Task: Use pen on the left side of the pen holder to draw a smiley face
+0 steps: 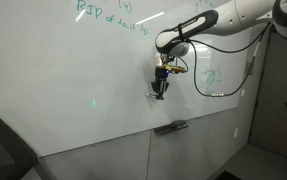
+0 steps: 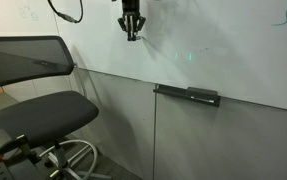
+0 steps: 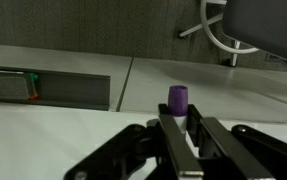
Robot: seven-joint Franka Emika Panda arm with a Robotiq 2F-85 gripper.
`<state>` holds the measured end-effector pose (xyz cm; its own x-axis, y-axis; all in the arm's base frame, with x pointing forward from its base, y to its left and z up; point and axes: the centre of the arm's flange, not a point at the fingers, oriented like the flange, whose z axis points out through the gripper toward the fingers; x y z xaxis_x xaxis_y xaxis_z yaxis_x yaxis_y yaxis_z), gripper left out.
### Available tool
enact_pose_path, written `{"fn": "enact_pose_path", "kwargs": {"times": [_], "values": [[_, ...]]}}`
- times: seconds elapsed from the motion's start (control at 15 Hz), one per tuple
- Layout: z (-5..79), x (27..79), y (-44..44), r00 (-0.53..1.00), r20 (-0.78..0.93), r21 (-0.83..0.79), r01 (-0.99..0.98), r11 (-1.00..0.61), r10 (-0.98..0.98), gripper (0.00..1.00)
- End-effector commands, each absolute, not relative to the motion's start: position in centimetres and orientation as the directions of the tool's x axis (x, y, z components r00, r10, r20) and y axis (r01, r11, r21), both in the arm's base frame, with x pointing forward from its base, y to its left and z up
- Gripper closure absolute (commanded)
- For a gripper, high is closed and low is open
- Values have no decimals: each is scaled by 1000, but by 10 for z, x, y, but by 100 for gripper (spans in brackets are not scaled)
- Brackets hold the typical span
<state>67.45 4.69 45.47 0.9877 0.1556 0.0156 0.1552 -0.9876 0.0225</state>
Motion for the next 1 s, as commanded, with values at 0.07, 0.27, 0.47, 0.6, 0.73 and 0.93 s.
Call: {"fn": "enact_pose_path", "kwargs": {"times": [0.07,0.27,0.47,0.6,0.73,0.93], "values": [[452,688,46,985,32,14,171,-985,171,94],[446,688,45,986,25,12,167,-986,167,94],[447,679,43,989,13,9,149,-989,149,94],[449,671,40,991,14,2,135,-991,135,94],[452,664,36,993,19,-10,118,-993,118,94],[456,654,31,995,25,-34,95,-995,94,94]]}}
